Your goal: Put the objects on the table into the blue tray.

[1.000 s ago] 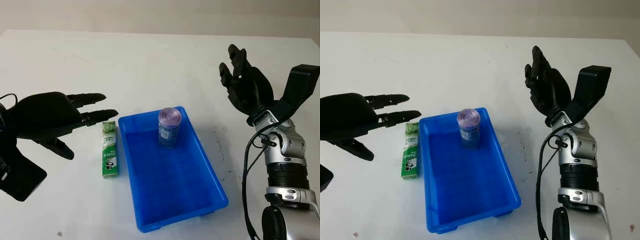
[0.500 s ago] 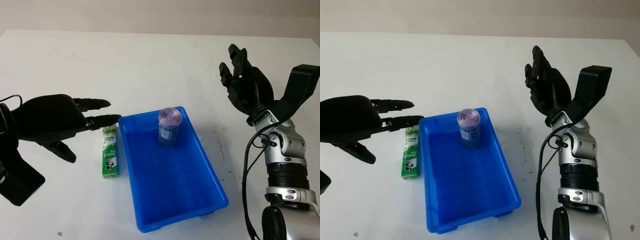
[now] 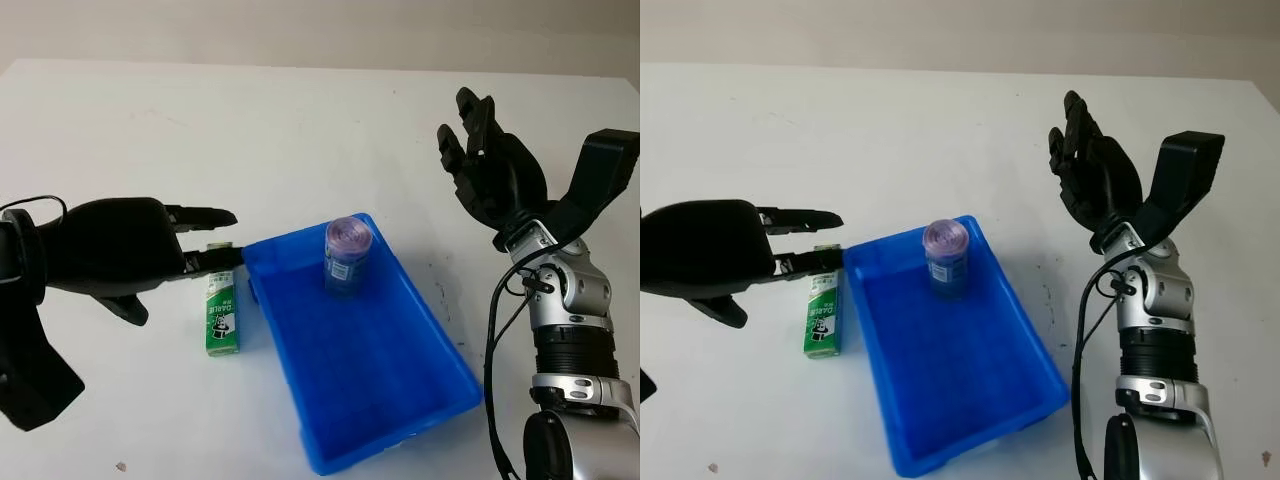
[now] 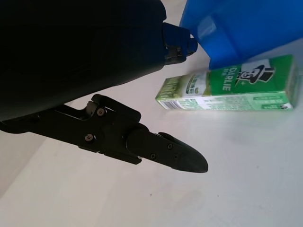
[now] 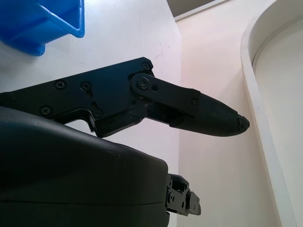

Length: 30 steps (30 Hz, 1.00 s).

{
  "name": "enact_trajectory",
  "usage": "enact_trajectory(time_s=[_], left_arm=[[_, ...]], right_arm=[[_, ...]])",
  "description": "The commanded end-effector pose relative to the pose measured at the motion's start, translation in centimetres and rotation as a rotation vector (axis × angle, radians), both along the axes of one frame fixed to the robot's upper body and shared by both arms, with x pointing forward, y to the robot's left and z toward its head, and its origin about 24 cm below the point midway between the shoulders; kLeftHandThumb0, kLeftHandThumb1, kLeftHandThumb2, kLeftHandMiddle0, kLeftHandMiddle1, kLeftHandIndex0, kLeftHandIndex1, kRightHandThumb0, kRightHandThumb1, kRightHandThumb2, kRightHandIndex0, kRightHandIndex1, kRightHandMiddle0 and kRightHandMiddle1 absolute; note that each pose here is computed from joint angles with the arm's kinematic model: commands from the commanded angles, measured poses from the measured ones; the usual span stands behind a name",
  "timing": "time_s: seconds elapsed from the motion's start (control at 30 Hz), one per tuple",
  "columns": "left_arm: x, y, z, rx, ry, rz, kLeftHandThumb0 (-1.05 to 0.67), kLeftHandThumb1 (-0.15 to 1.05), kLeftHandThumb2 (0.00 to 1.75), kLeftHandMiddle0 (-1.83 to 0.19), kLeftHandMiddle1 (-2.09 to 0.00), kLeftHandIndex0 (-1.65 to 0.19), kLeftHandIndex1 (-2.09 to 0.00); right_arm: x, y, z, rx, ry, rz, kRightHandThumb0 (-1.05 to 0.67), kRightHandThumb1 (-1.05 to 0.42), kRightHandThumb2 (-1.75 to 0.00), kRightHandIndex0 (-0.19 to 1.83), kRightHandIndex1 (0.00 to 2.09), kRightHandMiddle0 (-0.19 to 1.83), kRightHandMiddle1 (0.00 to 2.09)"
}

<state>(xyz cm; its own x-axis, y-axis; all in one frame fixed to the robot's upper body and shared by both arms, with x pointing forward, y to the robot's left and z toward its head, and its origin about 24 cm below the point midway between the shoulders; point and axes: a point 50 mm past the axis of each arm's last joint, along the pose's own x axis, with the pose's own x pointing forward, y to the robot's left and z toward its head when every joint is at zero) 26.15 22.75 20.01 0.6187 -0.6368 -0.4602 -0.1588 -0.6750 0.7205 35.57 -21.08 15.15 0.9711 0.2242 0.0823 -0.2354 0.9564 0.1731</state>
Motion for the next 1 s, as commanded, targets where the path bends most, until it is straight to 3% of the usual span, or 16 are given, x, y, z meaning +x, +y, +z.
enact_trajectory(time_s=[0.0,0.1,0.23,0.53,0.6,0.63,0.77,0.83,0.97], left_arm=[[-0.3,-0.1,0.2,0.027,-0.011,-0.033,-0.56,1.04,0.14,-0.05,-0.06,0.00,-0.06],[-0.5,-0.2,-0.2,0.018,-0.001,-0.072,-0.38,1.05,0.30,-0.08,-0.06,-0.04,-0.08],[-0.7,-0.2,-0.7,-0.036,0.022,-0.119,-0.13,1.05,0.26,-0.20,-0.10,-0.15,-0.13],[-0.7,-0.5,-2.3,-0.141,0.045,-0.194,-0.04,1.05,0.14,-0.43,-0.15,-0.36,-0.28],[-0.5,-0.5,-2.7,-0.172,0.037,-0.209,-0.07,1.02,0.07,-0.40,-0.58,-0.24,-0.84],[-0.4,-0.4,-2.8,-0.184,0.033,-0.211,-0.08,1.02,0.06,-0.36,-0.70,-0.19,-0.98],[0.0,-0.1,-3.8,-0.189,0.030,-0.182,-0.13,1.02,0.06,-0.26,-1.60,-0.19,-1.61],[0.2,0.0,-4.2,-0.171,0.027,-0.173,-0.14,1.02,0.05,-0.25,-1.79,-0.18,-1.68],[0.4,0.1,-5.0,-0.143,0.038,-0.155,-0.15,1.01,0.05,-0.20,-1.74,-0.19,-1.55]], right_arm=[[-0.1,-0.1,0.4,0.008,-0.021,0.001,-0.76,-1.05,-0.72,-0.19,0.00,-0.19,0.00],[-0.1,-0.2,0.4,0.020,-0.020,0.002,-0.75,-1.05,-0.72,-0.19,0.00,-0.19,0.00],[-0.2,-0.3,0.4,0.026,-0.019,-0.006,-0.76,-1.05,-0.72,-0.19,0.00,-0.19,0.00],[-0.2,-0.3,0.6,0.046,-0.022,-0.014,-0.76,-1.05,-0.71,-0.19,0.00,-0.19,0.00],[-0.2,-0.3,0.6,0.051,-0.021,-0.012,-0.76,-1.05,-0.71,-0.19,0.00,-0.19,0.00],[-0.2,-0.3,0.6,0.049,-0.022,-0.013,-0.76,-1.05,-0.71,-0.19,0.00,-0.19,0.00],[-0.3,-0.4,0.7,0.063,-0.030,-0.010,-0.76,-1.05,-0.70,-0.19,0.00,-0.19,0.00],[-0.4,-0.4,0.8,0.067,-0.033,-0.014,-0.75,-1.05,-0.69,-0.19,0.00,-0.19,0.00],[-0.6,-0.5,0.8,0.063,-0.042,-0.015,-0.73,-1.05,-0.71,-0.19,0.00,-0.19,0.00]])
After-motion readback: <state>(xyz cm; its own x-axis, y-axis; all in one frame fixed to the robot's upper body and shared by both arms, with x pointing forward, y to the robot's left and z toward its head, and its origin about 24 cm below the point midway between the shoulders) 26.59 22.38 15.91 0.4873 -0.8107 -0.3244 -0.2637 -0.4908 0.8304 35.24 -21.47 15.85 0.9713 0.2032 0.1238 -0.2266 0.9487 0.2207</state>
